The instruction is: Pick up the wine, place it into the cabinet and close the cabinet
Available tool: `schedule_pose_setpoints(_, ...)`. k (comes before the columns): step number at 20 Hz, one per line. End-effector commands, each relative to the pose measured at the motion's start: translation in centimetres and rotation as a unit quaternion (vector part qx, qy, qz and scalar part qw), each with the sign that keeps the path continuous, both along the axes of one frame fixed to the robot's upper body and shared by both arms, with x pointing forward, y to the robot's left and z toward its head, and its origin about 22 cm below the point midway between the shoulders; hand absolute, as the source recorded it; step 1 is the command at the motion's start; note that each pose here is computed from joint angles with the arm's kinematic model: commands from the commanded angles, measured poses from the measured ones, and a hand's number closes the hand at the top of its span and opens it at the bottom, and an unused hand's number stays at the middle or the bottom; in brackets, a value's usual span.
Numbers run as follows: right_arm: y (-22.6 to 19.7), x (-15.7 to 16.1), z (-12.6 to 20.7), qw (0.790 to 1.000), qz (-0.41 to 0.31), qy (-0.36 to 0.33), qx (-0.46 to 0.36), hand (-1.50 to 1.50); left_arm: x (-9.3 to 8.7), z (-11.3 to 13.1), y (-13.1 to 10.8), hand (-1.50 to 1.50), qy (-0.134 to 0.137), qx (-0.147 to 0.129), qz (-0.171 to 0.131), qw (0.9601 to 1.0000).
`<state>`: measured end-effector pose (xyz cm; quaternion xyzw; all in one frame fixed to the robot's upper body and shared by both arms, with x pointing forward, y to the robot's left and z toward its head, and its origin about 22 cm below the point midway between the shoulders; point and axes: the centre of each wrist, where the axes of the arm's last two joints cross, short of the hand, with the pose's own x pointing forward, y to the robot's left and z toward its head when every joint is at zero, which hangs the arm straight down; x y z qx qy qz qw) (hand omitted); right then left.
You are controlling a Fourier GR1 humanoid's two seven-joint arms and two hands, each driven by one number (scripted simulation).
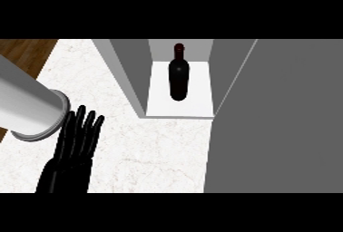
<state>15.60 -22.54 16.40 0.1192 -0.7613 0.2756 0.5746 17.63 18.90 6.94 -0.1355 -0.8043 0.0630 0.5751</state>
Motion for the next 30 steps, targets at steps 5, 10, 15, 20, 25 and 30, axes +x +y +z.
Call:
schedule_pose_setpoints(5, 3.8, -2.6, 0.3, 0.993, 0.099, 0.061, 0.018, 1.5, -3.9, 1.5, 5.0, -1.5, -0.013, 0.012, 0.037, 0.9992)
schedule_pose_setpoints(10, 6.3, -2.8, 0.3, 0.991, 0.114, 0.069, 0.031, 1.5, -5.1, 2.2, 9.1, -1.5, -0.011, 0.001, 0.062, 0.998)
schedule_pose_setpoints(15, 8.9, -4.4, 2.6, 0.99, 0.13, 0.048, 0.035, 1.5, -6.0, 1.5, 12.1, -1.5, -0.014, 0.004, 0.065, 0.9978)
schedule_pose_setpoints(20, 13.5, -3.5, 2.2, 0.993, 0.12, 0.021, 0.008, 1.5, -6.9, 2.8, 14.6, -1.5, -0.025, 0.006, 0.069, 0.9973)
schedule_pose_setpoints(25, 16.9, -0.3, 2.7, 0.995, 0.101, -0.002, -0.019, 1.5, -8.0, 2.9, 16.4, -1.5, -0.023, 0.01, 0.047, 0.9986)
schedule_pose_setpoints(30, 20.0, 1.9, 3.4, 0.997, 0.072, -0.002, -0.016, 1.5, -8.4, 3.4, 16.8, -1.5, -0.026, 0.004, 0.044, 0.9987)
